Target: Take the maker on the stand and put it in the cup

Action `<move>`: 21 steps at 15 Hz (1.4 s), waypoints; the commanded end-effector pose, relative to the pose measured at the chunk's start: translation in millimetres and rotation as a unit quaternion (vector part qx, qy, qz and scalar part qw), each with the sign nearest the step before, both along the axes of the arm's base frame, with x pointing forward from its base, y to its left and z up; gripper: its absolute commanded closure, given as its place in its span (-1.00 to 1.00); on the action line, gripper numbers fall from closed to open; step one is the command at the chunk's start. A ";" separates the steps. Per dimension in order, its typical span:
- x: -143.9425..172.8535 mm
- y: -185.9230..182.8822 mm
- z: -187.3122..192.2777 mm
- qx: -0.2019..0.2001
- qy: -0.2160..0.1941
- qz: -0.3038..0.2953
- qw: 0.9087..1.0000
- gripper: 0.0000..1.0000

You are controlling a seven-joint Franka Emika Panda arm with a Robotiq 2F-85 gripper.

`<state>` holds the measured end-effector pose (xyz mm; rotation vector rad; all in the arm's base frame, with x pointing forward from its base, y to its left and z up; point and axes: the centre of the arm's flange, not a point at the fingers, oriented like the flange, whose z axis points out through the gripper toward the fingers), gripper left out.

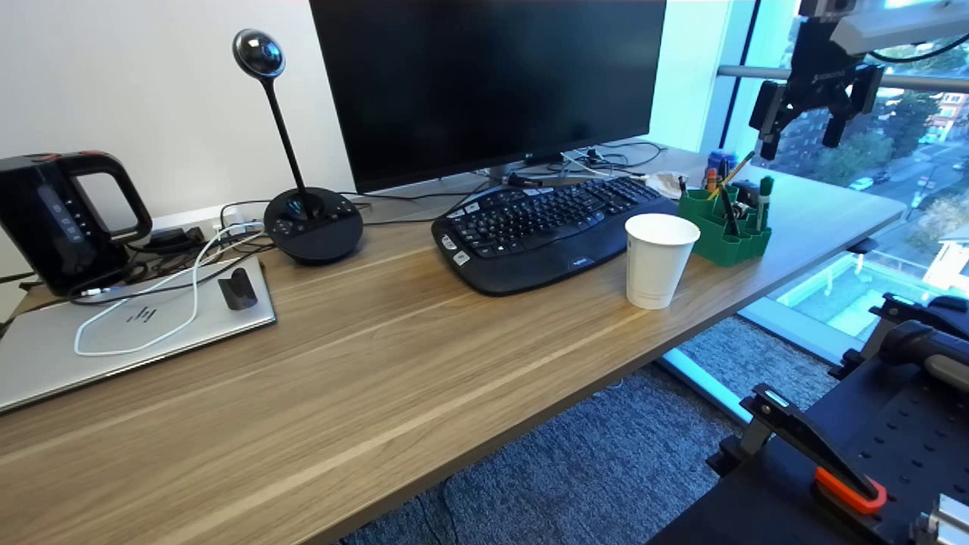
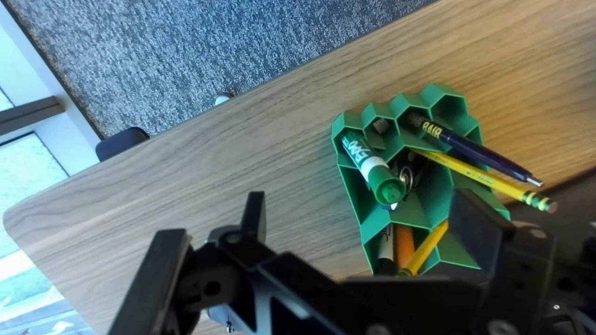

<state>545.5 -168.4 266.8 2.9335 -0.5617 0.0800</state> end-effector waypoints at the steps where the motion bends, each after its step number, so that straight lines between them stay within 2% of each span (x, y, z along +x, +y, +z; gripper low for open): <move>1: 8.3 -9.3 -12.6 -0.009 0.007 0.002 1.000 -1.00; 9: 7.7 -12.3 -43.3 -0.030 0.052 0.002 0.998 -1.00; 21: 19.8 -0.7 -50.1 -0.032 0.055 0.015 0.998 -1.00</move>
